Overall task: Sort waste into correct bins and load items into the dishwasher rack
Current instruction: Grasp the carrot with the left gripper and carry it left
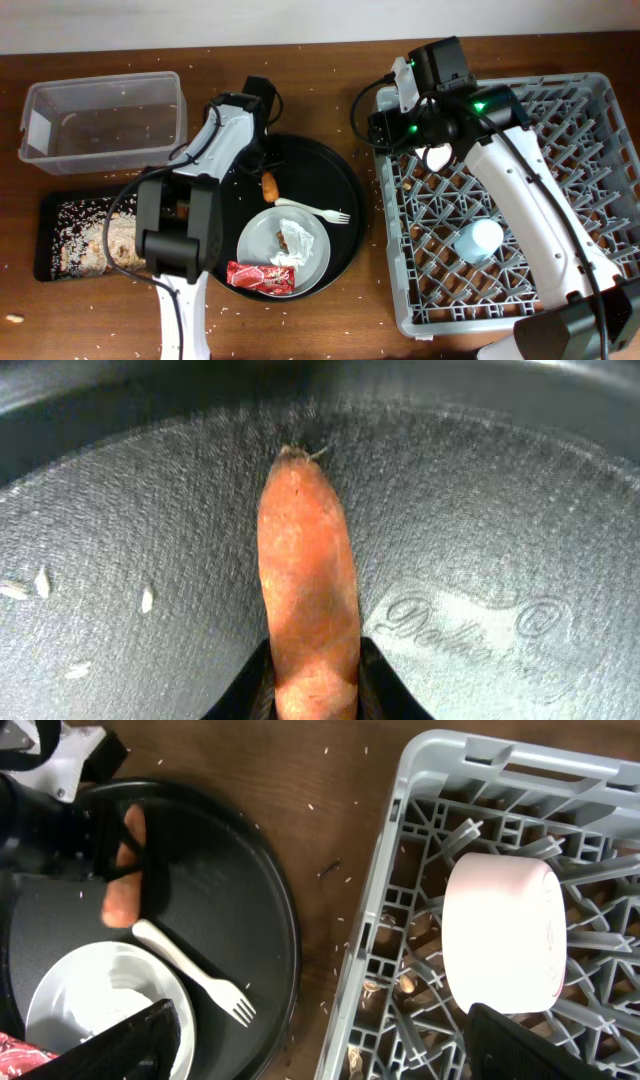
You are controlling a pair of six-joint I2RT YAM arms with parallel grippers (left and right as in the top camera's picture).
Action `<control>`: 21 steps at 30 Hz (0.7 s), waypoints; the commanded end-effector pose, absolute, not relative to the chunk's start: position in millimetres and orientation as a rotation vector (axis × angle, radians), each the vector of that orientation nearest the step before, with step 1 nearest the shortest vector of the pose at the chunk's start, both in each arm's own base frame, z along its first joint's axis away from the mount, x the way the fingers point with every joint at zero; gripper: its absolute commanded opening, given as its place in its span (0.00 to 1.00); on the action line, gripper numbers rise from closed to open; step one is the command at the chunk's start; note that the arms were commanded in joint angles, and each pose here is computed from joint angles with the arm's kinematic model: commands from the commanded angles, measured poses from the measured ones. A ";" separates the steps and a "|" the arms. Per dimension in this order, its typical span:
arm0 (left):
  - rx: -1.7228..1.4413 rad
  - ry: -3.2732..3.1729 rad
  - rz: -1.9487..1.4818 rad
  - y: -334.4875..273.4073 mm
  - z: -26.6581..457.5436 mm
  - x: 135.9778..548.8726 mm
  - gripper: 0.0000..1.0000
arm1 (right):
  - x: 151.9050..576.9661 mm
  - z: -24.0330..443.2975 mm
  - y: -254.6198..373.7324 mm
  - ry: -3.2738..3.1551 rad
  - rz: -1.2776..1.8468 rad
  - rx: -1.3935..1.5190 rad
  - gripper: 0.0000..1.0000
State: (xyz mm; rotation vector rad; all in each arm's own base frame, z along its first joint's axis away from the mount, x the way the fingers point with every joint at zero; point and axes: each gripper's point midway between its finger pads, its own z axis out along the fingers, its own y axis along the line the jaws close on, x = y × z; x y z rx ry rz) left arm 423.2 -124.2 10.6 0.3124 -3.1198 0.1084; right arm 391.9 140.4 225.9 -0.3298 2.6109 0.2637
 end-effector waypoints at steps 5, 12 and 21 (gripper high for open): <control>-0.019 -3.328 0.199 -125.8 167.1 463.3 0.03 | 393.6 232.5 140.1 2.594 0.255 -0.322 0.90; 0.186 -3.630 0.088 -43.7 304.7 450.6 0.01 | 390.3 230.4 139.1 2.610 0.253 -0.322 0.90; 0.899 -3.474 -0.290 74.9 336.6 328.5 0.01 | 382.5 225.9 136.7 2.648 0.246 -0.325 0.90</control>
